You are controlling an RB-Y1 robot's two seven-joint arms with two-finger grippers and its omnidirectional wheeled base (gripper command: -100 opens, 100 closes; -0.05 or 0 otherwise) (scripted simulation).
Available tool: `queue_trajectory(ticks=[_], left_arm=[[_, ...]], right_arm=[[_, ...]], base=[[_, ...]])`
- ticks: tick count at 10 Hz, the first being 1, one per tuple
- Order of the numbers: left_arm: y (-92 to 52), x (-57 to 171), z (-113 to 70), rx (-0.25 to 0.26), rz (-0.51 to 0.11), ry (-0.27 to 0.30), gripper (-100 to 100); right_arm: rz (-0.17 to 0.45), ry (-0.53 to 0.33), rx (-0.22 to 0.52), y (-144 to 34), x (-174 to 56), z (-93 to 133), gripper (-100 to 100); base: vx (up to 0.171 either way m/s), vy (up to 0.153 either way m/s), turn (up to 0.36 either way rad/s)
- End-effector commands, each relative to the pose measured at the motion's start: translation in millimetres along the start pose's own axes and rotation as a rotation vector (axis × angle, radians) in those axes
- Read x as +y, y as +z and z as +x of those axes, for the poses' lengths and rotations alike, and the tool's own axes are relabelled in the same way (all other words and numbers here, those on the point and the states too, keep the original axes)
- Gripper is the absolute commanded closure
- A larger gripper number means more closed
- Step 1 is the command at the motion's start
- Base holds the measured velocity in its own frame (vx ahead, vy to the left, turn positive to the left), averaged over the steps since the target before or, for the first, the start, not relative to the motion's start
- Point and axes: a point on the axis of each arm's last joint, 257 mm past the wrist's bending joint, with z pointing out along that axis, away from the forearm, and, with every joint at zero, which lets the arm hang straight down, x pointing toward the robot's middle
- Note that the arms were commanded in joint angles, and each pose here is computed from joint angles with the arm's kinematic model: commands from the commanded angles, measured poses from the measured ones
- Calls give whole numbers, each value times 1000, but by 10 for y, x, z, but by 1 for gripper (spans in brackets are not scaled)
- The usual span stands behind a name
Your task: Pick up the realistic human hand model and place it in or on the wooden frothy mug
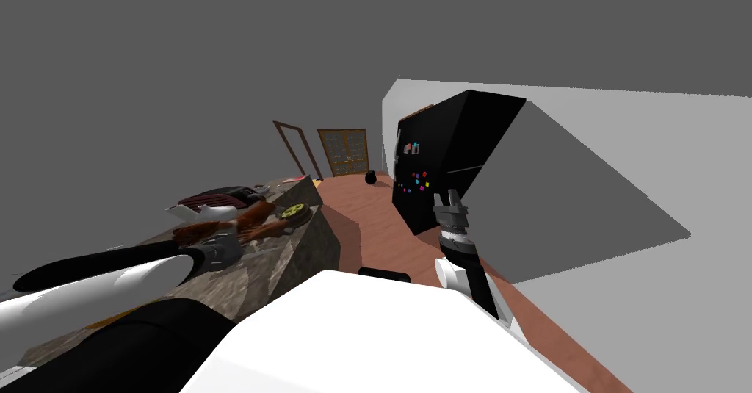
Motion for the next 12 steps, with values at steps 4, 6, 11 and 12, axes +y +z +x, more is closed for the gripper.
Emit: queue_trajectory(ticks=[4,6,11,12], left_arm=[[-167,207,-224,-50,-94,-54,100],[-251,290,-296,-69,-127,-70,100],[-198,261,-427,-102,-110,-93,0],[-117,277,-446,-102,-112,-94,-100]], right_arm=[[0,0,0,0,0,0,0],[0,0,0,0,0,0,0],[0,0,0,1,1,1,0],[0,0,0,1,1,1,0]], base=[[183,124,-28],[177,148,-23],[80,-33,30],[11,2,-7]])
